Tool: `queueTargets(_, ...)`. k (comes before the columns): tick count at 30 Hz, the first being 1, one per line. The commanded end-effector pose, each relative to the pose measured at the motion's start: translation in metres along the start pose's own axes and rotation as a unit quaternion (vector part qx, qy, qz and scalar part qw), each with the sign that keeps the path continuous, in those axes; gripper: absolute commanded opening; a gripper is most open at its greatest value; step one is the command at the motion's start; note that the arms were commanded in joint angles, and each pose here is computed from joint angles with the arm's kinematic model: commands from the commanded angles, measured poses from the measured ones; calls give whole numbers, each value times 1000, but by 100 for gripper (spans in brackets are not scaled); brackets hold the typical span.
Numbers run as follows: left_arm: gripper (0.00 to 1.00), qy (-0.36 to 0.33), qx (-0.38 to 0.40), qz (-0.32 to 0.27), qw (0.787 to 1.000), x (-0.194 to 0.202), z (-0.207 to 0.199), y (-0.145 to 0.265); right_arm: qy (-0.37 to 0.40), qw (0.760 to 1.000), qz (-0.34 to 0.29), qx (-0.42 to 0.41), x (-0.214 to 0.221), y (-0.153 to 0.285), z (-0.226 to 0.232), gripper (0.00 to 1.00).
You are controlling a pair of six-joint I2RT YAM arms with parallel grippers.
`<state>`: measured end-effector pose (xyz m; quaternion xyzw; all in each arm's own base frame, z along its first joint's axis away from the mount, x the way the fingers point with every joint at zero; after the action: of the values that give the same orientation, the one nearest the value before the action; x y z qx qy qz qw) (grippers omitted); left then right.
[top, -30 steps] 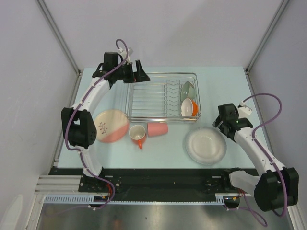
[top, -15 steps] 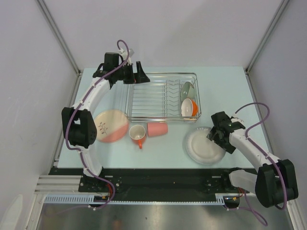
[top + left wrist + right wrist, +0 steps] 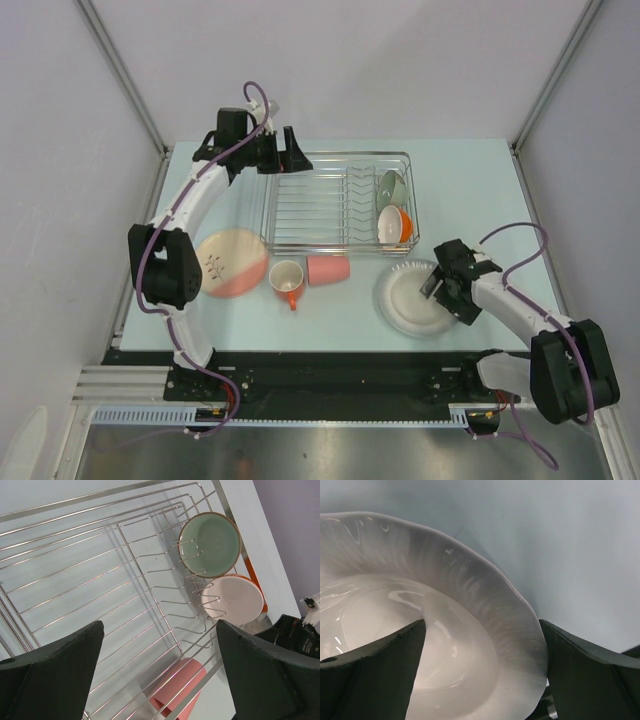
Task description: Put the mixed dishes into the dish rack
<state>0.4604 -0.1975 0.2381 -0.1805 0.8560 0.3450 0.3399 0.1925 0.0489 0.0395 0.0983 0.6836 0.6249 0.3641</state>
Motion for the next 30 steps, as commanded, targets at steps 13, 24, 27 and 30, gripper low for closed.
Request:
queueTargets(13,100,-26,3,-28,999,-27,-10,4,-133,984,18,-116,24,2,-16,74)
queueTargets(24,100,-34,6,-32,999,-31,-14,4,-140,983,17,-118,24,4,-19,27)
queueTargets(27,100,-36,6,-33,999,-31,-14,4,-149,983,15,-109,25,5,-24,15)
queueTargets(30,100,-37,5,-33,999,-31,-13,3,-154,982,6,-113,23,9,-25,6)
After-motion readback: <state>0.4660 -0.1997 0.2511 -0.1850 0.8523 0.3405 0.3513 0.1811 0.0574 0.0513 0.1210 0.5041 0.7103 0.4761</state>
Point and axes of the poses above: each gripper's point midway between its finger pads, its own y axis back along the fingers, its own z axis along the line the jaws close on, x = y × z, the point moved 2 cm from there along y, back along the fingers
